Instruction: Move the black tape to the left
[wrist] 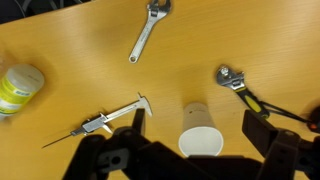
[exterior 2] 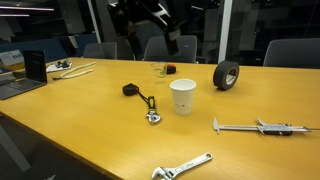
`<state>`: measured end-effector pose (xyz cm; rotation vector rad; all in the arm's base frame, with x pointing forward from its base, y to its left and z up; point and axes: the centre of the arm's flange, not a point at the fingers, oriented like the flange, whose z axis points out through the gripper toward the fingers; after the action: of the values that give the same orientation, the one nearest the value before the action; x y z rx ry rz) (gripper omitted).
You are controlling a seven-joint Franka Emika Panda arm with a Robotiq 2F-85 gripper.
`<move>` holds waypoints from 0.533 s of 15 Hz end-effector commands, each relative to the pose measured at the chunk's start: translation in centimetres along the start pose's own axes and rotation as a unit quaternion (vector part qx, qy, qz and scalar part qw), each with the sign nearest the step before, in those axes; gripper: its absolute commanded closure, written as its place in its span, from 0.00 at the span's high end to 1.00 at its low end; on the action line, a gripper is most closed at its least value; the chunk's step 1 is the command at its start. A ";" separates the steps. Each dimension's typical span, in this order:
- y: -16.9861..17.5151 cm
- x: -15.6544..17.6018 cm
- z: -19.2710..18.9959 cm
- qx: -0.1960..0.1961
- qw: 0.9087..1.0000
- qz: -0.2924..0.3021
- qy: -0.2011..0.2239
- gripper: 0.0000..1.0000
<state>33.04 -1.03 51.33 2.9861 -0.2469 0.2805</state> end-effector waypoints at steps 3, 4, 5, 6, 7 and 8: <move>5.8 6.4 4.3 -0.021 0.997 0.071 0.029 1.00; 6.6 7.1 5.1 -0.023 0.996 0.074 0.040 1.00; 7.0 7.5 5.7 -0.023 0.995 0.080 0.048 1.00; 7.4 8.0 6.3 -0.018 0.995 0.080 0.059 1.00; 7.5 8.6 6.9 -0.014 0.995 0.077 0.067 1.00; 7.6 9.4 7.4 -0.014 0.994 0.076 0.072 1.00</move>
<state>38.96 -9.78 47.15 2.9265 -0.4555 0.4313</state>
